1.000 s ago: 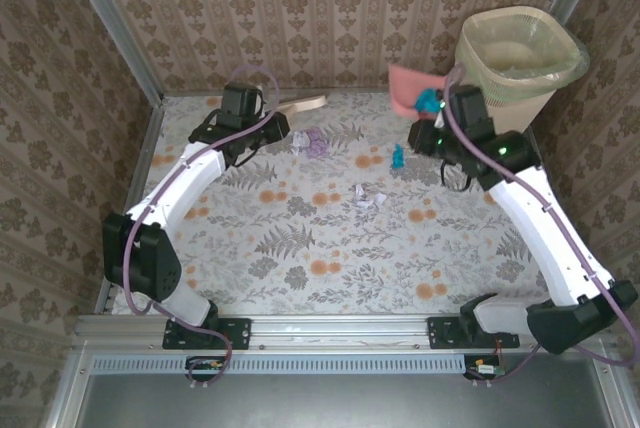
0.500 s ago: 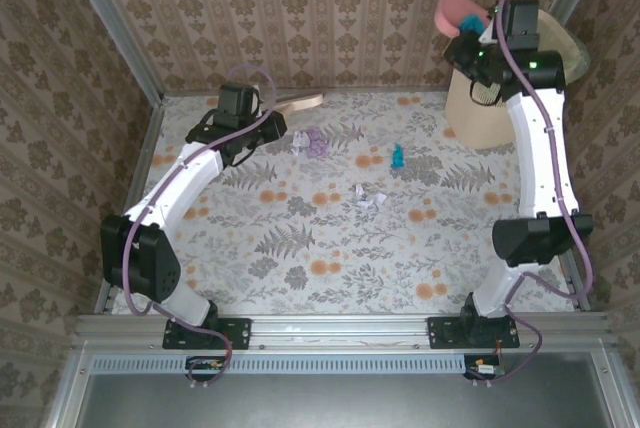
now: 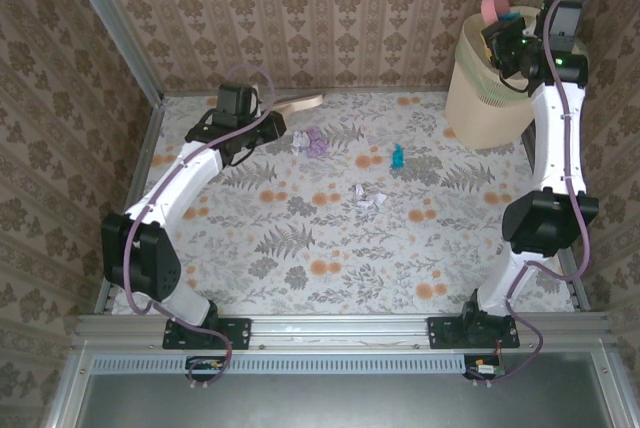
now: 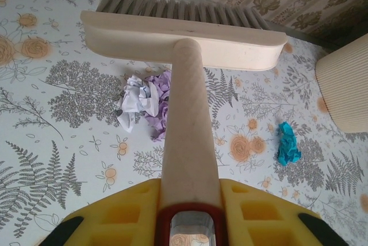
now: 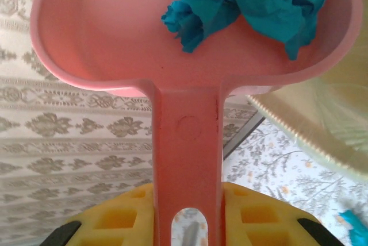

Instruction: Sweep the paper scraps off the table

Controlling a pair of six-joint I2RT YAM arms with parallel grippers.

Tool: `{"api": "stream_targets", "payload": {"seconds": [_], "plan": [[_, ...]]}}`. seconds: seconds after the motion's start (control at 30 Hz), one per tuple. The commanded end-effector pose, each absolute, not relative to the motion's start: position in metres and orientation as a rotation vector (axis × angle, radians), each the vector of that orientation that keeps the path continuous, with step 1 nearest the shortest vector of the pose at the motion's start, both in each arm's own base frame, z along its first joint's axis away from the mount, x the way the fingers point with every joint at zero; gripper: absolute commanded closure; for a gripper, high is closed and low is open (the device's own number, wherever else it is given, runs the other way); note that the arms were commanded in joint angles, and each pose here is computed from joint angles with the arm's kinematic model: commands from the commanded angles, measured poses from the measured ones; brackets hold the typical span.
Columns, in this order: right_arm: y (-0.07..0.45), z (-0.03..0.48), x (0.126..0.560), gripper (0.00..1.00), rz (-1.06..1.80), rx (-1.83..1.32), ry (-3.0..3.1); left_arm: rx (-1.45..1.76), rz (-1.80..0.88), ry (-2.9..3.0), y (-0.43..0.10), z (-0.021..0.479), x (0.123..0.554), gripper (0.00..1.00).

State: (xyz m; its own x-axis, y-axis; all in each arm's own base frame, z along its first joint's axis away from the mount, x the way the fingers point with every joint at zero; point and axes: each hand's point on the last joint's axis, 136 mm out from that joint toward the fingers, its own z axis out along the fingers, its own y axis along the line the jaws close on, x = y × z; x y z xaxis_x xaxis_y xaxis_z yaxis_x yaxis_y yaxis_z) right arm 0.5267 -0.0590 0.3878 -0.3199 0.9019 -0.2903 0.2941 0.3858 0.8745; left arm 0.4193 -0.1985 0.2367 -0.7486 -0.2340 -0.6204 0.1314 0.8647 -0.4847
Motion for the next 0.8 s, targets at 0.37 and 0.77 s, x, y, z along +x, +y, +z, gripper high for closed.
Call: {"api": "stream_targets", "payload": {"seconds": [0.37,0.77], "plan": [[-0.072,0.426,0.531,1.00,1.352,1.131,1.473,-0.040,-0.710,2.280,-0.206,0.247,0.428,1.00],[-0.078,0.438,0.520,1.00,1.440,1.152,1.346,-0.037,-0.713,2.280,-0.206,0.247,0.428,1.00]]}}
